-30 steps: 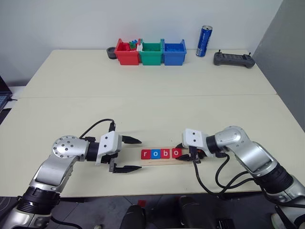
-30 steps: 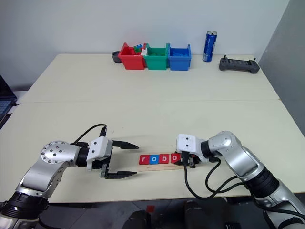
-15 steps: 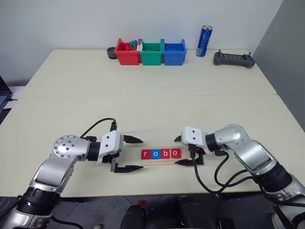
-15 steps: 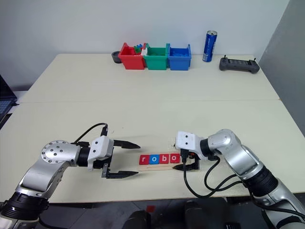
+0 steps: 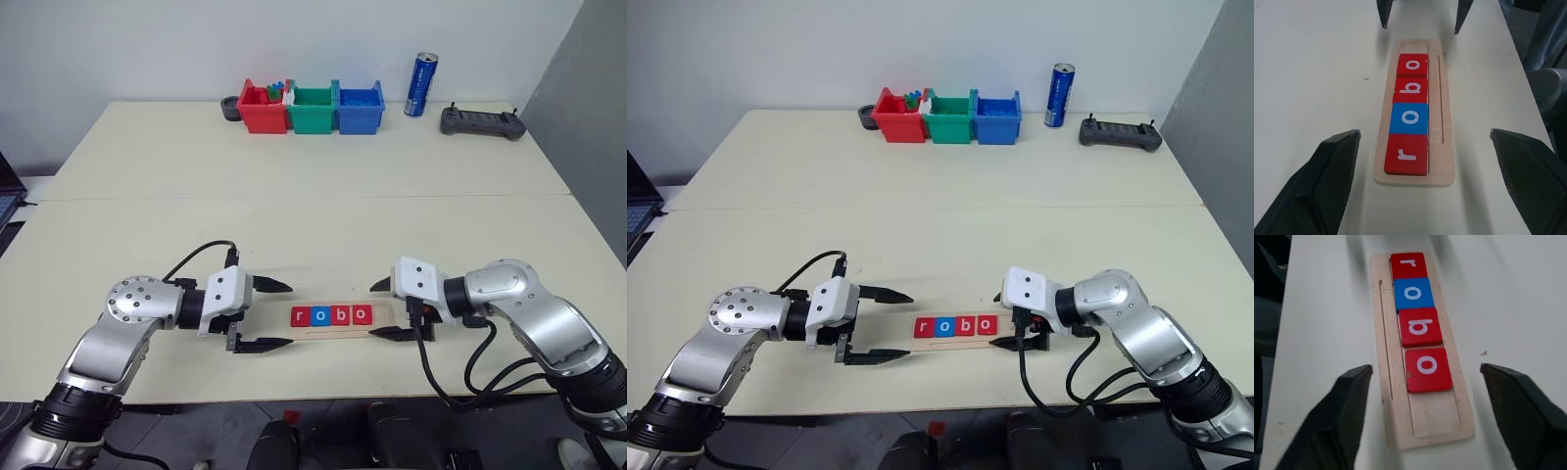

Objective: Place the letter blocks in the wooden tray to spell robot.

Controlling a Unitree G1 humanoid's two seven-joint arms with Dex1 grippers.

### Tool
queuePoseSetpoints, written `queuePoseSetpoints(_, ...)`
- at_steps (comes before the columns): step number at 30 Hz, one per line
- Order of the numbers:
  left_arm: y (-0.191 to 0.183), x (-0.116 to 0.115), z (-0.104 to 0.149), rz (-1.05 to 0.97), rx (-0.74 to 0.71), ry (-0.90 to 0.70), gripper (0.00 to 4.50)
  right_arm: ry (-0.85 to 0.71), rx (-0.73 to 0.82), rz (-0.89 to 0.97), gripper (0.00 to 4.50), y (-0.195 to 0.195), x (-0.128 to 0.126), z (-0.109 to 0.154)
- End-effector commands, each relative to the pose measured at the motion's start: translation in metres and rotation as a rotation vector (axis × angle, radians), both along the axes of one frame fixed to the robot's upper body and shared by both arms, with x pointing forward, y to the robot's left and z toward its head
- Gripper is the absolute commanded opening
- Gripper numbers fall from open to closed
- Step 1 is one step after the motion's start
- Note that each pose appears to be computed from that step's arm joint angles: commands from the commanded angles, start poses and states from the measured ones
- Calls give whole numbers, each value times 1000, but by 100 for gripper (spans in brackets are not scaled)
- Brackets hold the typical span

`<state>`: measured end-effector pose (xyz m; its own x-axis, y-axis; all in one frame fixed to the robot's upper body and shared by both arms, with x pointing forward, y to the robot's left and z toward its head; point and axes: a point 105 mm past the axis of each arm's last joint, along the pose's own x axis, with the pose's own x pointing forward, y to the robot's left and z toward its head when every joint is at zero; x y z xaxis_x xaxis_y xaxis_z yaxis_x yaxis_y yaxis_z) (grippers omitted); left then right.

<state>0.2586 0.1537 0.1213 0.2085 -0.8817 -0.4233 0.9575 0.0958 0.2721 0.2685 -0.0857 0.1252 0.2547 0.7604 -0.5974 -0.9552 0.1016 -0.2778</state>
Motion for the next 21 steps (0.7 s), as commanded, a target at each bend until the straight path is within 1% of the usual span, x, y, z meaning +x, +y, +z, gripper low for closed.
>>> queuePoseSetpoints(1,3,0,6,-1,-6,-38,450,-69,-37,7,244,-3,5,4)
queuePoseSetpoints(2,3,1,5,-2,-6,-38,450,-70,-45,7,212,-3,6,2)
queuePoseSetpoints(6,5,2,4,-3,-5,-41,450,-77,-81,25,58,-4,8,-4)
queuePoseSetpoints(7,6,2,4,-4,-4,-42,450,-78,-92,31,25,-3,9,-5)
queuePoseSetpoints(8,7,2,3,-4,-3,-42,450,-81,-103,36,4,-3,10,-6)
queuePoseSetpoints(15,6,1,3,-7,-3,-44,450,-89,-164,68,4,3,15,-14)
queuePoseSetpoints(21,6,0,4,-4,-6,-44,450,-78,-181,115,4,12,10,-17)
